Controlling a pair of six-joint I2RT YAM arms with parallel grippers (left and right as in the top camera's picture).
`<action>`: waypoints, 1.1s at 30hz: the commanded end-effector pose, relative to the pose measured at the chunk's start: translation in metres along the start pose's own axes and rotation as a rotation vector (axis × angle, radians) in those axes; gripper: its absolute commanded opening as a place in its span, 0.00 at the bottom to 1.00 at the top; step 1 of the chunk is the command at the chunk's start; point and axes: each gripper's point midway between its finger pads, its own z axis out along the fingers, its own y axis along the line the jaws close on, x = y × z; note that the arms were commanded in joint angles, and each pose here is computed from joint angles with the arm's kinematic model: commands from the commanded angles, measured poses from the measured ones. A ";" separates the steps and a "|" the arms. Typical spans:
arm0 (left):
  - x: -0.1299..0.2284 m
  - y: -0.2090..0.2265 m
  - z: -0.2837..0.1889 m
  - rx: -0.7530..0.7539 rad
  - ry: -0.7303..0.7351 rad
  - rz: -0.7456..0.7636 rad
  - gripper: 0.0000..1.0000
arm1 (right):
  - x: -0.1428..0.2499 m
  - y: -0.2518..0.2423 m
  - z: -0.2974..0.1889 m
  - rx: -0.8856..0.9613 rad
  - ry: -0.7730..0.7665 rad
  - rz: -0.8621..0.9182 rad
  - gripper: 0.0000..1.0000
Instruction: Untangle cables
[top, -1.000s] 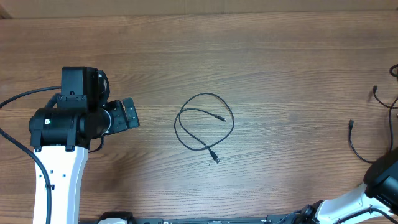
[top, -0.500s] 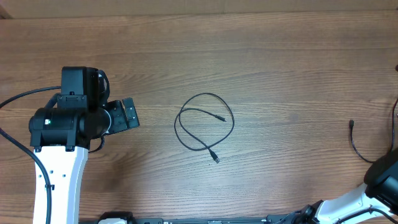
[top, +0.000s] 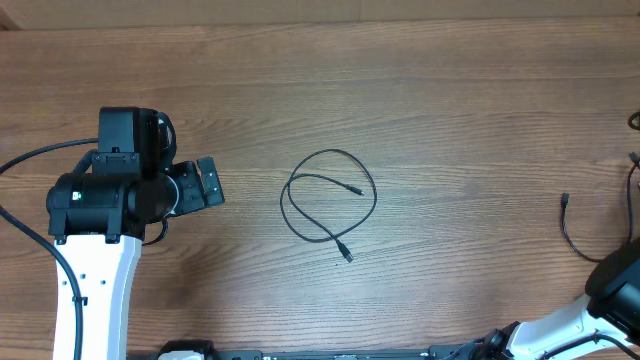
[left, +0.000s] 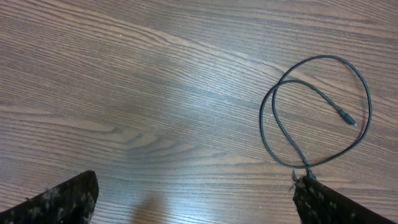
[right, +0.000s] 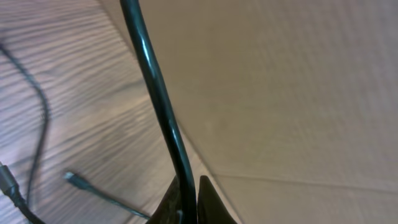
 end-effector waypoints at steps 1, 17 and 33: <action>-0.001 0.000 0.000 0.001 -0.001 0.014 1.00 | -0.001 0.016 0.004 -0.070 -0.017 -0.017 0.04; -0.001 0.000 0.000 0.002 -0.001 0.014 1.00 | 0.004 0.140 -0.004 -0.653 -0.210 -0.026 0.04; -0.001 0.000 0.000 0.001 -0.001 0.014 0.99 | 0.004 0.187 -0.035 -0.847 -0.545 -0.457 0.04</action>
